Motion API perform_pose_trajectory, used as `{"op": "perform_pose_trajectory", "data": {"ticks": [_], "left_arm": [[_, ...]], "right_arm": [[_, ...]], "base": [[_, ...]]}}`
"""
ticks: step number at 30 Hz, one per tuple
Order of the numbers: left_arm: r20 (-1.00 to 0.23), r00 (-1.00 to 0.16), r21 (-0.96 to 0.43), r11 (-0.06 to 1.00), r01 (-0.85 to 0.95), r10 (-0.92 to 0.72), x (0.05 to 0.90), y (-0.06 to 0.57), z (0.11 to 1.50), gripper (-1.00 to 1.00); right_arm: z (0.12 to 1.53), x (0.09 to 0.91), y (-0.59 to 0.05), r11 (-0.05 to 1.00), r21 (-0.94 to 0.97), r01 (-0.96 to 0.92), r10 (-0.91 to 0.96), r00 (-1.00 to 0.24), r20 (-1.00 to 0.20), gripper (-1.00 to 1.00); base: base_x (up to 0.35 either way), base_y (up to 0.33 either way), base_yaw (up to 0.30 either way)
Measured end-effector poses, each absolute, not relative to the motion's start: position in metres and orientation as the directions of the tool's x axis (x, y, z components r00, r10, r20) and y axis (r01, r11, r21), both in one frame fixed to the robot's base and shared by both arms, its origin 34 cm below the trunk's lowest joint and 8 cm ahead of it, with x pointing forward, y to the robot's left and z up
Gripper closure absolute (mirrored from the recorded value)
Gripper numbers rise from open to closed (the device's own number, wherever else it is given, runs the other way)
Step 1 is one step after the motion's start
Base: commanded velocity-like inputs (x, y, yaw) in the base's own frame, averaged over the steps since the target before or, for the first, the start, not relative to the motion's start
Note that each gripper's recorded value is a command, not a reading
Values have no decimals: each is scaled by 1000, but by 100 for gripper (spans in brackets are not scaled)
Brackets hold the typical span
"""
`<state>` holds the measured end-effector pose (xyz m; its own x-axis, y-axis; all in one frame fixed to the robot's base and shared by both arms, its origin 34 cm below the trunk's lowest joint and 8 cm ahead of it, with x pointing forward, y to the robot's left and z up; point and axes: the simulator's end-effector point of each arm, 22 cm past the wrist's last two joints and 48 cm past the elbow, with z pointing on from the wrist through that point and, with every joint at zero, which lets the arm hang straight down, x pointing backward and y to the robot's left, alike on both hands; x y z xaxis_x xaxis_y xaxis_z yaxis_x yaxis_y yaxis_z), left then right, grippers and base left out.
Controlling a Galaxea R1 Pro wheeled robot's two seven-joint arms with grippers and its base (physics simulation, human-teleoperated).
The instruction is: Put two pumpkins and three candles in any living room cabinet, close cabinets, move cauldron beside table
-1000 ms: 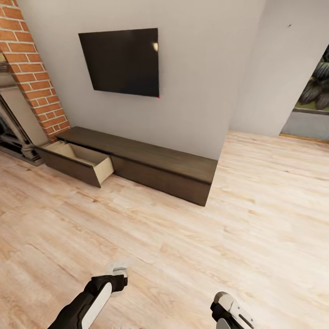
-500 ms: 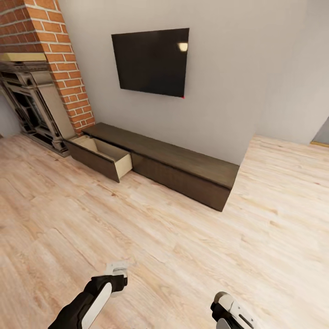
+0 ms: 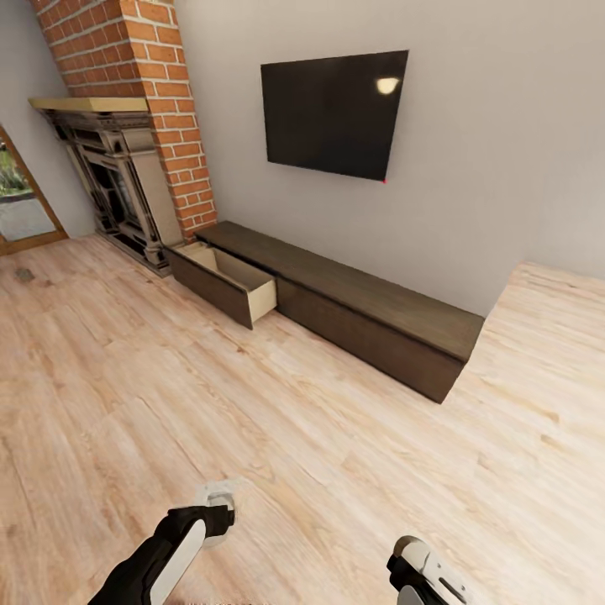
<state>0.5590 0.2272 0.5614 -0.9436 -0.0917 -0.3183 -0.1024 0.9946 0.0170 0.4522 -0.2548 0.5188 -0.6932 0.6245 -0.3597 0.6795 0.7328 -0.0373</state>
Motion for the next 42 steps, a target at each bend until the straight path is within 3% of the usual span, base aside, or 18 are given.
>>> {"op": "perform_pose_trajectory", "data": {"ticks": [22,42], "left_arm": [[-318,-944,15,995,-103,-93,559,226,562,100],[-316,-944,15,995,-102,-92,558,226,562,100]], "right_arm": [[519,453,-252,742,-35,670,615,-700,-363,100],[520,453,-242,770,-33,637,585,-726,-363,100]], "base": [[14,0,288],[199,0,288]]}}
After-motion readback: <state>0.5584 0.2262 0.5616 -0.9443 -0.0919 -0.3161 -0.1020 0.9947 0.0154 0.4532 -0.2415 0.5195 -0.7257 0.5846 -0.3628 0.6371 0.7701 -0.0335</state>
